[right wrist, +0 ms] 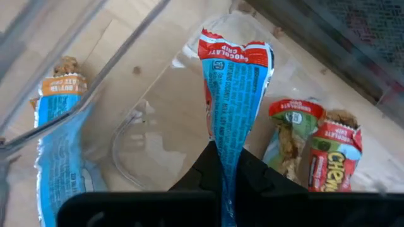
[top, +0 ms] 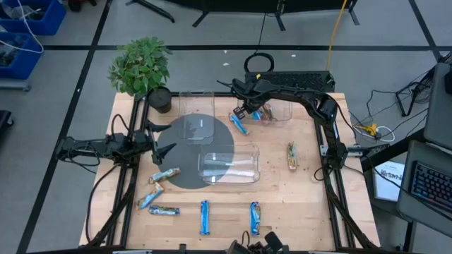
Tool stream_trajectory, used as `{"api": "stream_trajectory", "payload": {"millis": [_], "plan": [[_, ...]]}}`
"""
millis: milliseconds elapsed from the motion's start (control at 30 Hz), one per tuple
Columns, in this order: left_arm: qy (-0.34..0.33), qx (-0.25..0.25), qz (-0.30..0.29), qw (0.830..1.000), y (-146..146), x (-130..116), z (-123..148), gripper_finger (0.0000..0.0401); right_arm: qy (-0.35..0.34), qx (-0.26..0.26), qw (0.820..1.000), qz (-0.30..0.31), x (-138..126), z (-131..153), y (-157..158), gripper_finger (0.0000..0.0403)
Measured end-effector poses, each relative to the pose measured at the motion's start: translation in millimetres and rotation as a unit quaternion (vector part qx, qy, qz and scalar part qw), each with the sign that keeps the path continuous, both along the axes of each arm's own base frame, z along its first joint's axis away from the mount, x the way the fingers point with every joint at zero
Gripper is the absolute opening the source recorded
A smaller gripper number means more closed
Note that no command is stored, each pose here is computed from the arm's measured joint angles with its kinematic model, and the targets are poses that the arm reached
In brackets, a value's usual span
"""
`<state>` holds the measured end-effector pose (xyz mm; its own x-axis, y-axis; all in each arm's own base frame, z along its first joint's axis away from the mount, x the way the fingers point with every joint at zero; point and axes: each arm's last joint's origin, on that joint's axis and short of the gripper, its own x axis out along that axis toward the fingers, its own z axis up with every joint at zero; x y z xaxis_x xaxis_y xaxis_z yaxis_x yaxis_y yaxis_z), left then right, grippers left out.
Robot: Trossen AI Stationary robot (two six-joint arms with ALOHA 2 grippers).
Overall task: Pick and place Granola Bars by type
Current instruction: Put the red granola bar into the top right transparent bin
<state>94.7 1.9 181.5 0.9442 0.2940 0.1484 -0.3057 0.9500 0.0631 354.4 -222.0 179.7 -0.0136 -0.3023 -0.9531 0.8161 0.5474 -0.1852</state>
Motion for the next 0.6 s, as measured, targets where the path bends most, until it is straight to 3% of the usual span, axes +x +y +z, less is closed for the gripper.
{"api": "stream_trajectory", "payload": {"millis": [267,400,600], "plan": [[0.0,0.0,0.0,1.0,0.0,0.0,0.0,0.0379,0.001,-0.001,1.0,0.007,-0.6,0.5,-0.9,0.0008],[0.0,0.0,0.0,1.0,0.0,0.0,0.0,0.0379,-0.021,0.046,0.999,0.02,-2.6,-2.4,-3.9,0.0034],[0.0,0.0,0.0,1.0,0.0,0.0,0.1,0.0379,-0.025,0.05,0.998,0.01,-5.6,-2.7,-8.4,0.008]]}}
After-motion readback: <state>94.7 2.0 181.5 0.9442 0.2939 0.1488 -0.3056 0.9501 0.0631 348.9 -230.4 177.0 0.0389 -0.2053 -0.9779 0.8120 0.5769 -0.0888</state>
